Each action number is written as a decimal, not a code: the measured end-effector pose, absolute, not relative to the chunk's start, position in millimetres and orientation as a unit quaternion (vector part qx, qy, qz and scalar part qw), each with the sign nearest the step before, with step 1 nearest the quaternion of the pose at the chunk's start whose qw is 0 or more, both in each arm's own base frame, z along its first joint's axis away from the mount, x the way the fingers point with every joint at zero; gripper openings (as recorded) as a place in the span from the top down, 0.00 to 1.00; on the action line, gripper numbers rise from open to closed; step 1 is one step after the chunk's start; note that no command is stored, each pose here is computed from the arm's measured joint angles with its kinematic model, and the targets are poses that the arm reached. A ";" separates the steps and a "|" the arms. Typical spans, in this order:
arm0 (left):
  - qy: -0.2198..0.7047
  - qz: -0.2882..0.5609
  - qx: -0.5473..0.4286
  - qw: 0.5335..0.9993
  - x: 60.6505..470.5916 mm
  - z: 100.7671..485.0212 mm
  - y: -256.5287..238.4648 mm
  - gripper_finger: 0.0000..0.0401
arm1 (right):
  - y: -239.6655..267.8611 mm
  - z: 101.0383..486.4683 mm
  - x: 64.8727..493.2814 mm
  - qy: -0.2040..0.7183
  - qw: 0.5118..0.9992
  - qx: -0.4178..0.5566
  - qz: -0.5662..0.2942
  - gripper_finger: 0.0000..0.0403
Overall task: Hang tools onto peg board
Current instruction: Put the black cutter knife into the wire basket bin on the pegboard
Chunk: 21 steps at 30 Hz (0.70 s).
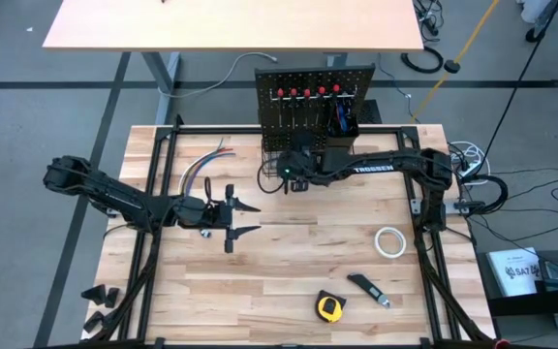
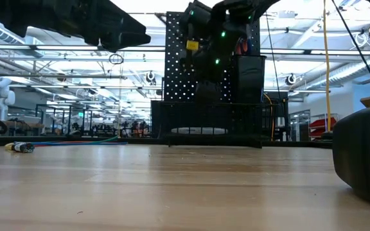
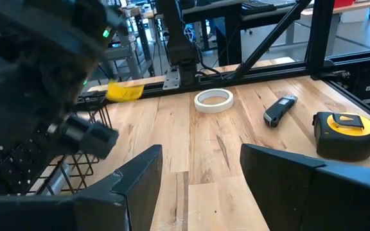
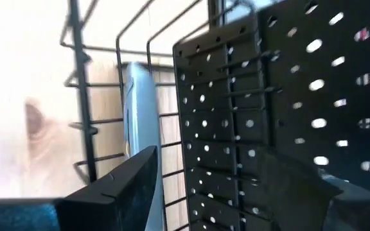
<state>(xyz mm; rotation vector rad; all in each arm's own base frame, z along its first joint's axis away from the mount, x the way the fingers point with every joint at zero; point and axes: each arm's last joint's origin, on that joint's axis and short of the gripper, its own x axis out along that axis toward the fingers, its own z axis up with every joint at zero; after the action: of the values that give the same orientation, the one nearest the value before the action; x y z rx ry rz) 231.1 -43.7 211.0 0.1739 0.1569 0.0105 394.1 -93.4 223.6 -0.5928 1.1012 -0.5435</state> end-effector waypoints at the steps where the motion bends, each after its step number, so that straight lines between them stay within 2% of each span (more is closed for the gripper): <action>1: 0.078 0.005 0.087 0.993 231.1 210.9 -43.7 0.46 | -89.5 226.4 393.9 0.506 0.779 -0.276 -0.249 0.38; 9: 0.078 0.005 0.086 0.993 231.1 211.0 -43.7 0.46 | -46.2 263.9 380.4 0.463 0.814 -0.260 -0.237 0.38; 13: 0.078 0.005 0.086 0.993 231.1 211.1 -43.7 0.46 | -20.6 284.4 363.0 0.433 0.851 -0.156 -0.253 0.38; 16: 0.078 0.002 0.082 0.994 231.2 211.0 -43.9 0.46 | -3.8 295.3 345.5 0.444 0.869 -0.054 -0.211 0.38; 18: 0.078 -0.008 0.073 0.994 231.2 211.0 -44.5 0.46 | 5.6 297.8 336.0 0.463 0.867 0.019 -0.182 0.38; 21: 0.077 -0.016 0.071 0.994 231.2 211.0 -45.0 0.46 | 23.6 290.8 323.6 0.514 0.835 0.108 -0.168 0.38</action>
<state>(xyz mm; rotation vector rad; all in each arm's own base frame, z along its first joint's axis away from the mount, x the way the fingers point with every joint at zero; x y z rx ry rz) 231.2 -45.0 211.0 0.1430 0.1550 -0.0311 323.6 23.6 290.8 0.2280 1.0879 -0.3551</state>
